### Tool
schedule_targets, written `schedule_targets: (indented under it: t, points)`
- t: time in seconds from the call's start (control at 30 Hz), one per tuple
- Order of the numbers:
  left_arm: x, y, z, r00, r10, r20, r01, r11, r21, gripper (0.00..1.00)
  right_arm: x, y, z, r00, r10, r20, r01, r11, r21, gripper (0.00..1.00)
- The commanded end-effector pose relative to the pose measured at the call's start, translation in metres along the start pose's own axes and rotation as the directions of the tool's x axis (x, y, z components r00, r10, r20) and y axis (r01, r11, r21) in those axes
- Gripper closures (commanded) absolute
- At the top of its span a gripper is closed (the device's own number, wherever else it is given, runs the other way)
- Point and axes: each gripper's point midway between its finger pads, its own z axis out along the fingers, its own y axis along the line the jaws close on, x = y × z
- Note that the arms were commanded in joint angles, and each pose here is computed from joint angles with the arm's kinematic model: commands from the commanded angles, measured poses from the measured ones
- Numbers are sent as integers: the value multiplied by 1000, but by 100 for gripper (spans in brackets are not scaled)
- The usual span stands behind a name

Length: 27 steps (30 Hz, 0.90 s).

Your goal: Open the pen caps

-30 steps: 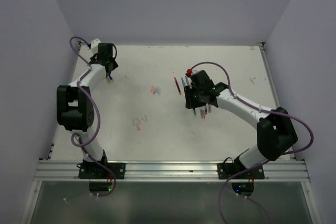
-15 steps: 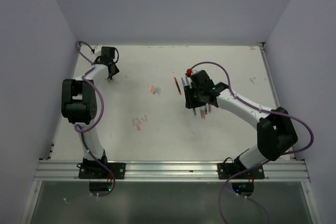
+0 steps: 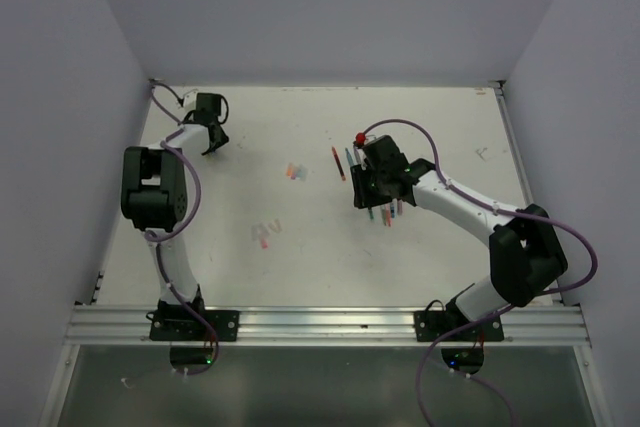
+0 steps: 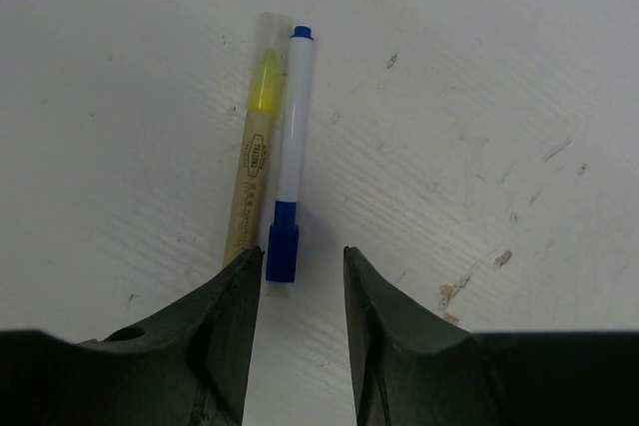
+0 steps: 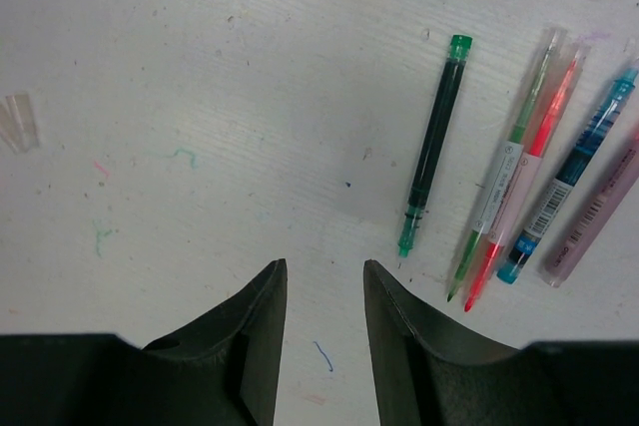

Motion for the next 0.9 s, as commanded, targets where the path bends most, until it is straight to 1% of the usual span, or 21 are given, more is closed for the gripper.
schedule_targets:
  t: [0.0,0.3,0.4,0.43,0.57,0.77,0.8,0.83,0.87]
  points:
    - [-6,-5,7,999,-26,28,26,1000,10,59,-10,2,-8,998,-20,53,20,1000,-8,59]
    - [3,-4,20,1000,-5,12,5,1000,-1,59,-9,2,-7,999,-20,51,20,1000,-5,59]
    - [7,-4,23,1000,4,0,-4,1000,-4,62,-9,2,-7,999,-20,49,20,1000,-5,60]
    - [7,-6,24,1000,3,-2,-3,1000,2,65,-10,2,-8,998,-20,54,20,1000,-5,59]
    - [10,-7,25,1000,6,-10,-6,1000,10,71,-12,3,-10,998,-18,61,19,1000,-7,59]
    - [4,-21,20,1000,8,-4,-7,997,82,91,-12,3,-10,998,-14,58,14,1000,-7,59]
    - [3,-25,19,1000,9,-8,-8,994,104,97,-14,3,-10,998,-12,63,13,1000,-8,59]
    - [-4,-29,14,1000,3,4,-3,992,123,100,-14,4,-11,998,-11,66,11,1000,-9,59]
    - [-6,-31,10,1000,2,6,-3,991,137,100,-14,4,-11,998,-9,66,10,1000,-9,59]
